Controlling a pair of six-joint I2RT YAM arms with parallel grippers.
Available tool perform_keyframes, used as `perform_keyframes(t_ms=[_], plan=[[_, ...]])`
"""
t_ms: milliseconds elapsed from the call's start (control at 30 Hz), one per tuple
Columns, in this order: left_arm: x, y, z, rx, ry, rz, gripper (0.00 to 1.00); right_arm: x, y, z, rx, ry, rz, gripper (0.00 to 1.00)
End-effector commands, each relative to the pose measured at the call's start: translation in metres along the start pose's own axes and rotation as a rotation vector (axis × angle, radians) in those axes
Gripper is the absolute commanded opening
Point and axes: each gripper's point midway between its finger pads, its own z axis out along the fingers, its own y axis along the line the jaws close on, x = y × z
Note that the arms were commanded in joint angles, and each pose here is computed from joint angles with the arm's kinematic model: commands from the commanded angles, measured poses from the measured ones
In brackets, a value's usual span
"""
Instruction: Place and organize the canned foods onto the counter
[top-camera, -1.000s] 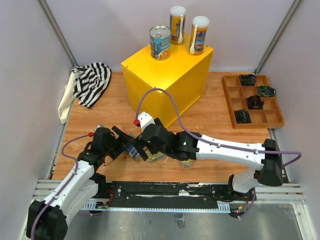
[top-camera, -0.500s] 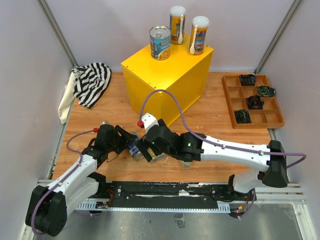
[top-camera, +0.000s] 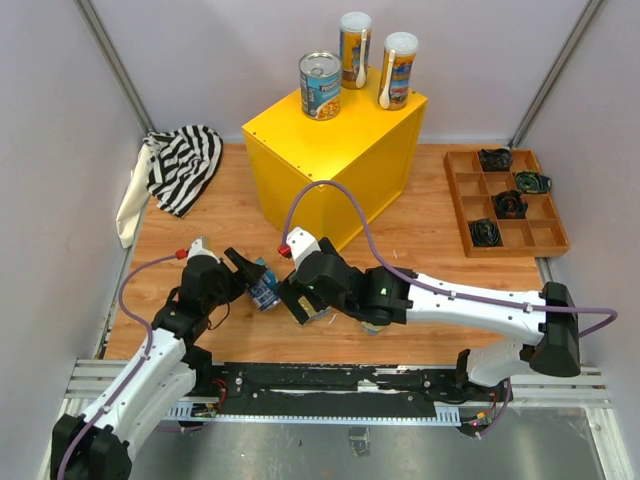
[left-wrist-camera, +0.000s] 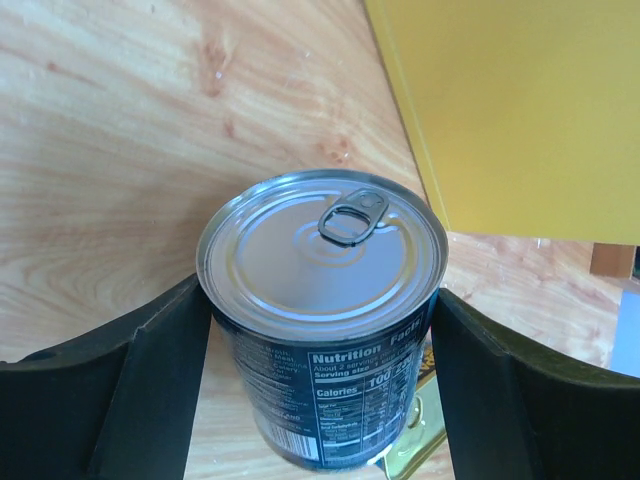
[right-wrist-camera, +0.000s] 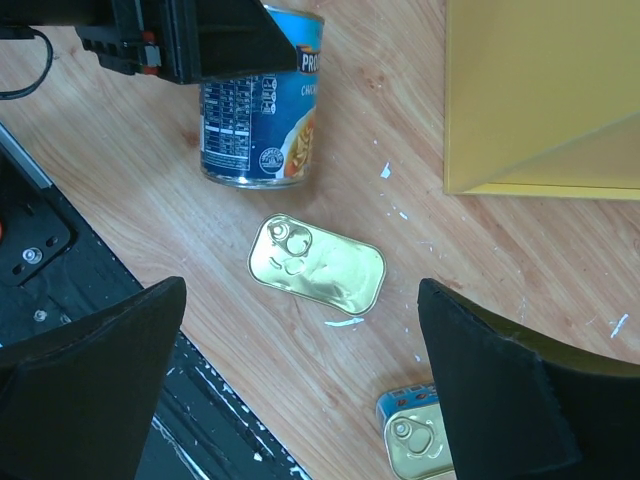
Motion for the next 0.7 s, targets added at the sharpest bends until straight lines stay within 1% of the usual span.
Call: perform_keyframes(t_ms=[0, 67, 167, 433, 567, 667], plan=[[-0.043, -0.051, -0.015, 0.229, -0.2, 0.092, 0.11, -0.007, 0.007, -0.007, -0.019, -0.053, -0.002, 1.0], [-0.047, -0.055, -0.019, 0.268, -0.241, 0.128, 0.11, -0.009, 0.007, -0.007, -0.024, -0.064, 0.003, 1.0], [-0.051, -0.061, -0.025, 0.32, -0.291, 0.183, 0.16, -0.01, 0.007, -0.007, -0.024, -0.071, 0.009, 1.0], [-0.056, -0.08, -0.035, 0.379, -0.357, 0.33, 0.23, -0.006, 0.004, -0.006, -0.017, -0.071, 0.023, 1.0], [-0.051, -0.083, -0.033, 0.337, -0.383, 0.384, 0.25, -0.002, 0.003, -0.005, -0.01, -0.065, 0.028, 1.0], [-0.045, -0.084, -0.033, 0.3, -0.42, 0.396, 0.27, 0.0, 0.002, -0.005, -0.009, -0.064, 0.032, 1.0]])
